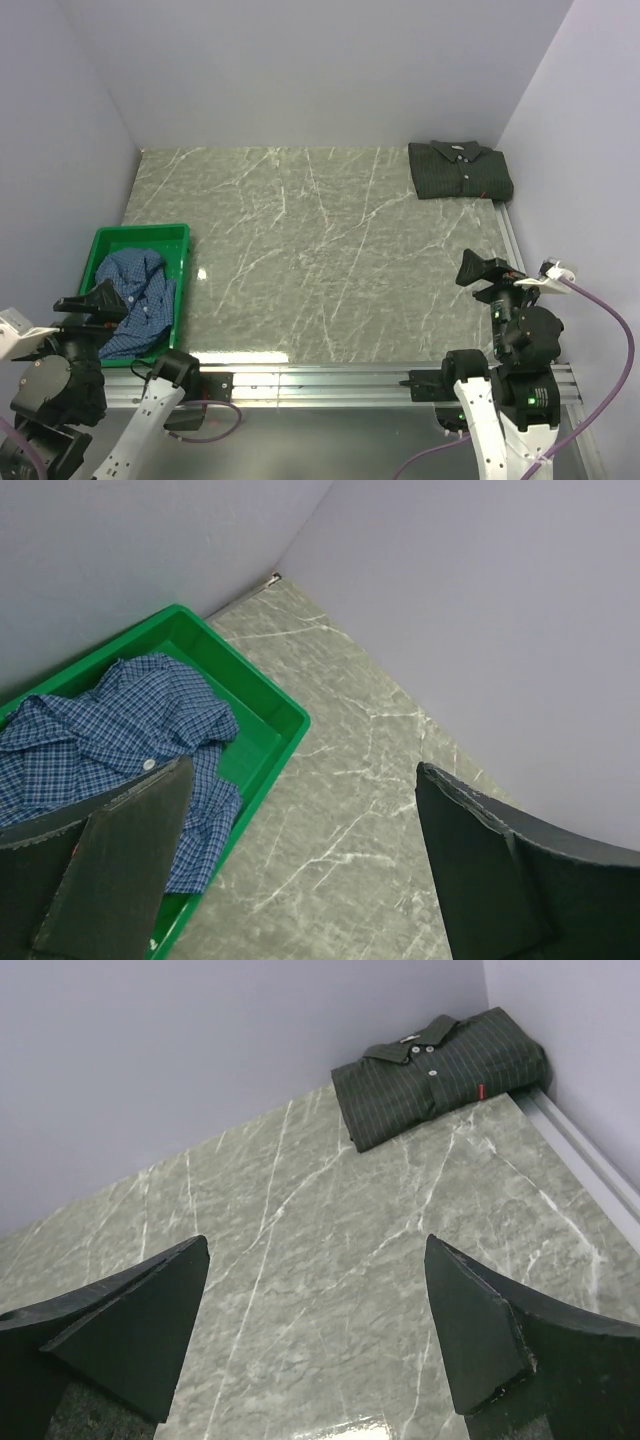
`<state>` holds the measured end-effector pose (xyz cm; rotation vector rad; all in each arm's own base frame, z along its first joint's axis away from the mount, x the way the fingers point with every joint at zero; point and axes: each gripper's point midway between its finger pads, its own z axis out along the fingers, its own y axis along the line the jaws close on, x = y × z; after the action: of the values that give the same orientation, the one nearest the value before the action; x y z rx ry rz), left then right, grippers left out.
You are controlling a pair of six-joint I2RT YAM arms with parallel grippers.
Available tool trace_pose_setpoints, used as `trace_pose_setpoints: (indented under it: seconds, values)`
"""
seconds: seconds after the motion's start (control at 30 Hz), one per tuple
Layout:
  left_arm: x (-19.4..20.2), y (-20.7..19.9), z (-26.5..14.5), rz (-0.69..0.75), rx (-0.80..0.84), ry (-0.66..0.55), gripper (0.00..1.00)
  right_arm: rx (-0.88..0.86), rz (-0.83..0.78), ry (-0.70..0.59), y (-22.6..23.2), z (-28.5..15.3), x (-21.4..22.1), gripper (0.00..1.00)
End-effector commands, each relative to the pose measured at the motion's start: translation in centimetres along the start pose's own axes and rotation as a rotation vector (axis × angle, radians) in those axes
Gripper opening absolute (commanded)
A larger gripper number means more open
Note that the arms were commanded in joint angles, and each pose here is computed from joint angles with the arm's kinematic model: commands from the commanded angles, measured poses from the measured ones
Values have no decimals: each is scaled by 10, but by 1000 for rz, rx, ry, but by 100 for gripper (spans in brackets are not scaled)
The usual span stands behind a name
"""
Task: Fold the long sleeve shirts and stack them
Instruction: Grab the shirt from the pile
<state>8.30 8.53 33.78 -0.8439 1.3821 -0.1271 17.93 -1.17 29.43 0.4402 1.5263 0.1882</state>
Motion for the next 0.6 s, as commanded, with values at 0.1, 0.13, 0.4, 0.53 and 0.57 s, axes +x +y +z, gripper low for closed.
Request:
trace_pose_setpoints:
  seconds: [0.1,0.13,0.4,0.53,0.57]
  values:
    - [24,-30,23,50,54,55,99,-55,-13,-40,11,0,-11,95]
    - [33,-37,29,79,59,89,99,-66,-17,-29,13,1,-9,95]
    - [128,-92,77,239,66,435,99,-142,-36,77,31,5,2,97]
    - [168,-98,106,267,-7,501,99,-156,-48,160,35,7,14,97]
    - [171,-92,114,279,-47,497,99,-178,-44,174,39,6,16,97]
